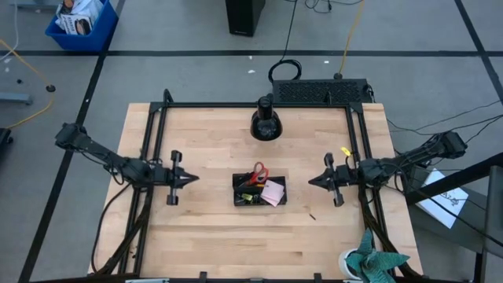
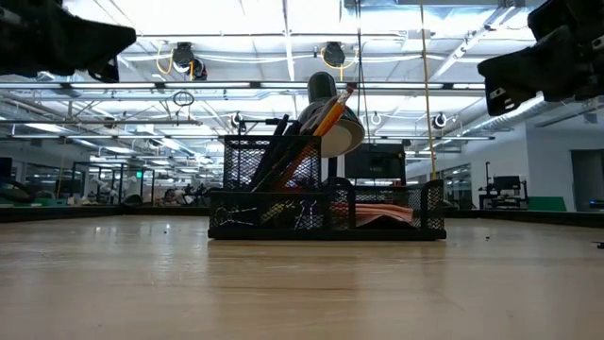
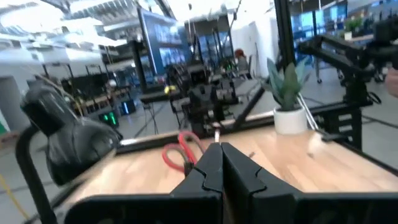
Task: Pick and place office supplies into organizer
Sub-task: Return to Home Position
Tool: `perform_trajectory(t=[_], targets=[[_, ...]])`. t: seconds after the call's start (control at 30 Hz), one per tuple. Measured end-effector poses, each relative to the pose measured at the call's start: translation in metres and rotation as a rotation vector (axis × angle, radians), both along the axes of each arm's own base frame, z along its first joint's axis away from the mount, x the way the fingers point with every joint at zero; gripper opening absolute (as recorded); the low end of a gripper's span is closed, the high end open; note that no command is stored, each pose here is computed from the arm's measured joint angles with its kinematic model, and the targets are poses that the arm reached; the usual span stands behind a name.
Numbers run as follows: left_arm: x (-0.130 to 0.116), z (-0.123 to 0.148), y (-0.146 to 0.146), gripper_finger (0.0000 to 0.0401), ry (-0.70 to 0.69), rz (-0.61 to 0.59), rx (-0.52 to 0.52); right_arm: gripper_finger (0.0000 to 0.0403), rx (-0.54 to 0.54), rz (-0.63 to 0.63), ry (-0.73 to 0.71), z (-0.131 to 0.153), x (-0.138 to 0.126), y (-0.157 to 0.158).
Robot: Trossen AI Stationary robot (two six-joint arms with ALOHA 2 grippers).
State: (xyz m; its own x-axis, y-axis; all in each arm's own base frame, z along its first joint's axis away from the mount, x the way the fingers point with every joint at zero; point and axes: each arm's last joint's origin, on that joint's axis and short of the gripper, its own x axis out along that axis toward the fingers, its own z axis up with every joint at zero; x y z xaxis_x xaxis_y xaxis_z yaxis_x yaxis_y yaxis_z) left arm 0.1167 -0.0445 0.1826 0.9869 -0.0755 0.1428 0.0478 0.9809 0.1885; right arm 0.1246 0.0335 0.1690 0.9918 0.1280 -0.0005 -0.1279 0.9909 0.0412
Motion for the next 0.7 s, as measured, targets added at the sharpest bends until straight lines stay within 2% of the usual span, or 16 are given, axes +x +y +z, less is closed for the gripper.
perform_trajectory(t=[0.1,0.37,0.53,0.7], targets=[[0.001,-0.004,0.0,0.0,0.042,0.008,-0.022,0.0,-0.012,0.012,0.011,-0.001,0.0,0.0],[0.001,-0.009,0.0,0.0,0.095,0.014,-0.048,0.0,0.02,-0.072,0.013,-0.001,0.002,-0.009],[0.001,-0.02,0.0,0.0,0.206,0.017,-0.084,0.0,0.023,-0.059,0.014,-0.001,0.003,-0.016],[0.0,-0.024,0.002,0.0,0.236,0.075,-0.113,0.0,0.025,-0.083,-0.008,0.001,0.004,-0.024]])
